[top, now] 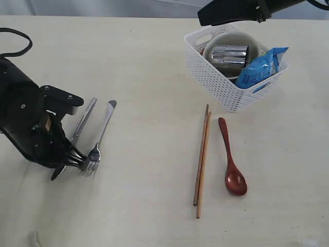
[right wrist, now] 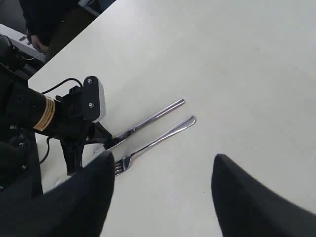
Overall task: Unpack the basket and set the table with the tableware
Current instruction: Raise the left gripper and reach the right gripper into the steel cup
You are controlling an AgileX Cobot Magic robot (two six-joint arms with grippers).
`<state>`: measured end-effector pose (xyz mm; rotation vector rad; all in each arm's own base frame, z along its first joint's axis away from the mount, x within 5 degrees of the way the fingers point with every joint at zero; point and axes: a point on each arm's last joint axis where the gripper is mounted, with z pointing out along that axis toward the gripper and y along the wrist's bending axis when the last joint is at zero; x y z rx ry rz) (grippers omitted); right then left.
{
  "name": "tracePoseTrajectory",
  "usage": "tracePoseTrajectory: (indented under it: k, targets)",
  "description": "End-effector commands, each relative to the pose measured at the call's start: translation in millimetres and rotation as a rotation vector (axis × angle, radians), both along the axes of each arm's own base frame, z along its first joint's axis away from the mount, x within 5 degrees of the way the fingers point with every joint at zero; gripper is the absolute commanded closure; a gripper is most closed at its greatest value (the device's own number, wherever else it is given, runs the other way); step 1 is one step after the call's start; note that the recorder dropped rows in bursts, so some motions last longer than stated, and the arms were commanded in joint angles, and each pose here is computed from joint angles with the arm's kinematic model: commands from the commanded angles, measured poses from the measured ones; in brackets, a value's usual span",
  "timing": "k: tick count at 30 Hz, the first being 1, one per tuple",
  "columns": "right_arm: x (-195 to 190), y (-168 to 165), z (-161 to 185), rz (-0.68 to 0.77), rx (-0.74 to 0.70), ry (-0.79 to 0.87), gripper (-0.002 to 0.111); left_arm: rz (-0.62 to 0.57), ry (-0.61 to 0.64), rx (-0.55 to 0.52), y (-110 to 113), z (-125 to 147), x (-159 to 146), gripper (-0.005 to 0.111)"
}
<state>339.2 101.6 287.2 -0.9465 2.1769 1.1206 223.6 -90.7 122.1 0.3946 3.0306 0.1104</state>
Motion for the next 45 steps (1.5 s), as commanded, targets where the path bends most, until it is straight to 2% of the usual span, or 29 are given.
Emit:
tracePoseTrajectory:
  k: [1,6,11,18,22,26,28,32,39,45]
  targets:
    - [-2,0,3,0.001,0.016,-0.01,0.052,0.015,0.016,-0.012,-8,-5,-4,0.107]
    - [-2,0,3,0.001,0.016,-0.01,0.052,0.035,0.006,-0.019,-8,-4,-4,0.107]
    - [-2,-5,6,-0.01,0.005,-0.021,0.052,-0.005,-0.082,-0.022,-7,17,1,0.107]
    - [-2,-43,22,-0.12,-0.001,-0.07,0.052,-0.066,-0.405,-0.069,-5,75,13,0.107]
    - [5,-58,21,-0.223,-0.061,-0.114,0.055,-0.178,-0.66,-0.218,-18,100,23,0.107]
    - [20,-70,13,-0.472,-0.142,-0.068,0.062,-0.232,-0.806,-0.355,-31,112,30,0.107]
    - [24,-74,8,-0.538,-0.157,-0.026,0.061,-0.237,-0.824,-0.376,-33,112,31,0.107]
    - [33,-71,-10,-0.57,-0.153,0.054,0.057,-0.239,-0.822,-0.378,-34,111,32,0.107]
    - [42,-43,-48,-0.509,-0.177,0.178,0.058,-0.231,-0.797,-0.354,-32,108,31,0.107]
    - [47,-49,-59,-0.678,-0.249,0.27,0.058,-0.224,-0.786,-0.347,-31,107,31,0.107]
